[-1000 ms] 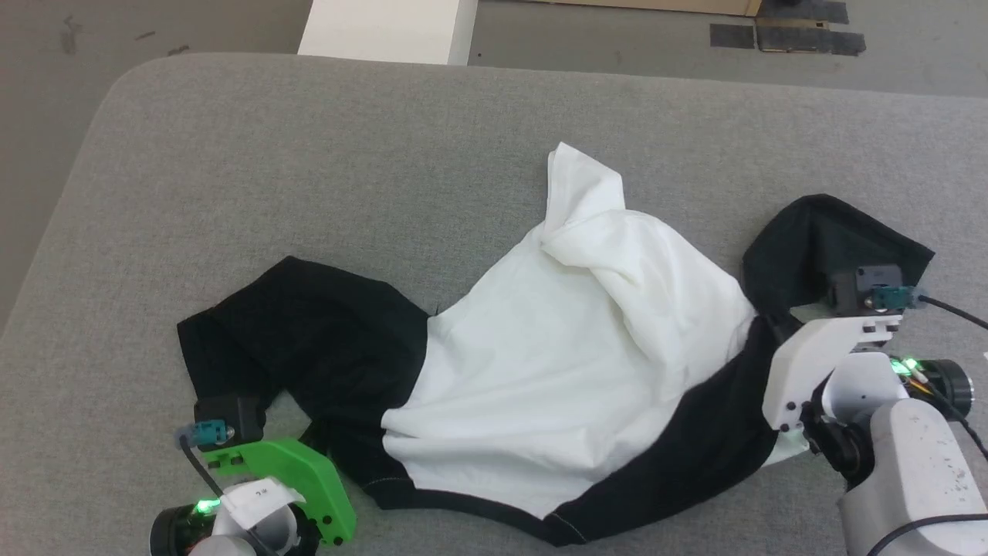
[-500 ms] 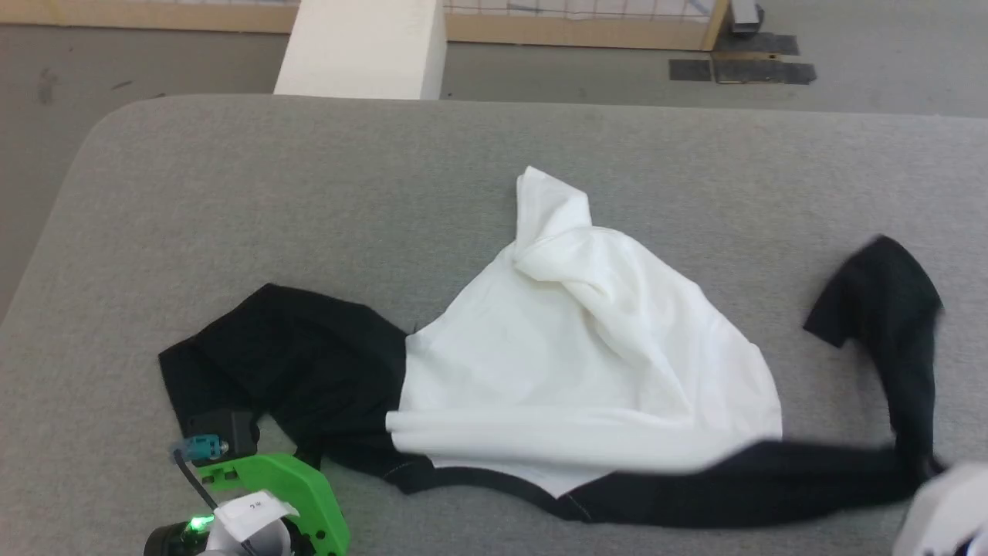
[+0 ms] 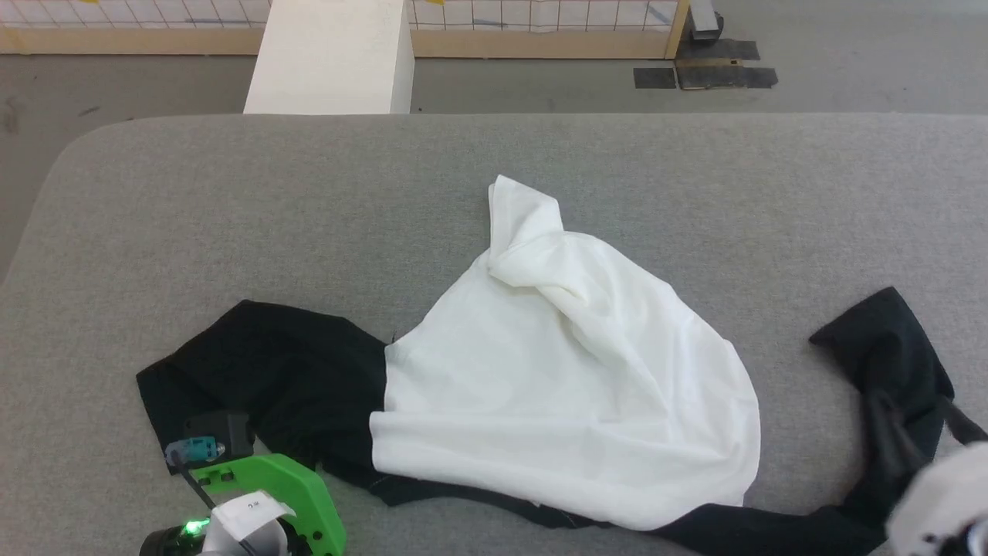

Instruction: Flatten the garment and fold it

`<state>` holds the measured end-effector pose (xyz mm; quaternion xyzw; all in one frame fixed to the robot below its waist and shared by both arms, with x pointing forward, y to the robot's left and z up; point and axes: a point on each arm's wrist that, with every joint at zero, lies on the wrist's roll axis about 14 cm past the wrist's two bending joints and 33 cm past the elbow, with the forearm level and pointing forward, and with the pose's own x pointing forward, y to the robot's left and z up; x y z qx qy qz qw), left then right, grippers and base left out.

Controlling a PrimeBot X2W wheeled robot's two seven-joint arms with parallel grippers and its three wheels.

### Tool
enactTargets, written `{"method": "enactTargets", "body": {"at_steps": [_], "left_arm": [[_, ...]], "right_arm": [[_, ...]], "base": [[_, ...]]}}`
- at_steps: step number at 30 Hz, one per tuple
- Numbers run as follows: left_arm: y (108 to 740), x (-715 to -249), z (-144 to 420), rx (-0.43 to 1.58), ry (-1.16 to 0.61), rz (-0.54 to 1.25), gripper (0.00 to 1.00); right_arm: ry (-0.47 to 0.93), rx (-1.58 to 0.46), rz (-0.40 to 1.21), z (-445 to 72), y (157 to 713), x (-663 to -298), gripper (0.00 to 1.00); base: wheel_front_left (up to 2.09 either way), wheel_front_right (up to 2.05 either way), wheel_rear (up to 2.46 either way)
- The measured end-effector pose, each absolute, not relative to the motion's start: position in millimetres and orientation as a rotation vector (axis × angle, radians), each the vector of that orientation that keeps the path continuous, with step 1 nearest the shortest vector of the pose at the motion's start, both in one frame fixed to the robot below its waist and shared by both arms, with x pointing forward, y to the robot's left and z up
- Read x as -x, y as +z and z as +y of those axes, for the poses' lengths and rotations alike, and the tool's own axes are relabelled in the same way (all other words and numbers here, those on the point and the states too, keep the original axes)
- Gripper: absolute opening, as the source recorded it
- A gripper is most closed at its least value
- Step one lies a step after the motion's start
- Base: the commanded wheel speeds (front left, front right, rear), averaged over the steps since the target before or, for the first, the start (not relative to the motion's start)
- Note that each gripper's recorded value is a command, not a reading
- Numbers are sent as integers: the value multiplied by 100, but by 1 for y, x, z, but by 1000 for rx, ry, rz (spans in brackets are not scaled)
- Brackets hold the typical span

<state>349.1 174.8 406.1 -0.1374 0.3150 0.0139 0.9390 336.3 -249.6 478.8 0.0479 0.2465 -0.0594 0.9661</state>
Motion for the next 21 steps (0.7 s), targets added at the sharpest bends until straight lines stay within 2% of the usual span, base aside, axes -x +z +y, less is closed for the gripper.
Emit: {"method": "enactTargets", "body": {"at_steps": [1, 4, 8, 14, 15, 16, 17, 21], "left_arm": [[405, -348, 175, 281, 31, 646, 0], [404, -348, 175, 282, 30, 650, 0], [402, -346, 176, 284, 36, 656, 0], [401, -346, 178, 290, 46, 655, 0], [401, -347, 178, 290, 46, 656, 0], [401, -347, 178, 292, 45, 655, 0], [400, -347, 179, 294, 47, 654, 0], [399, -352, 178, 297, 44, 648, 0]], "right_arm": [[-28, -81, 447, -219, 485, -359, 100], [48, -73, 495, -192, 467, -373, 100], [124, -50, 626, -165, 432, -384, 100], [156, 24, 868, -153, 383, -388, 100], [163, 28, 901, -151, 378, -389, 95], [169, 32, 916, -149, 378, -392, 29], [179, 37, 919, -146, 379, -399, 0], [201, 65, 880, -139, 388, -430, 0]], "base": [[0, 0, 0], [0, 0, 0], [0, 0, 0], [0, 0, 0], [0, 0, 0], [0, 0, 0], [0, 0, 0], [0, 0, 0]]}}
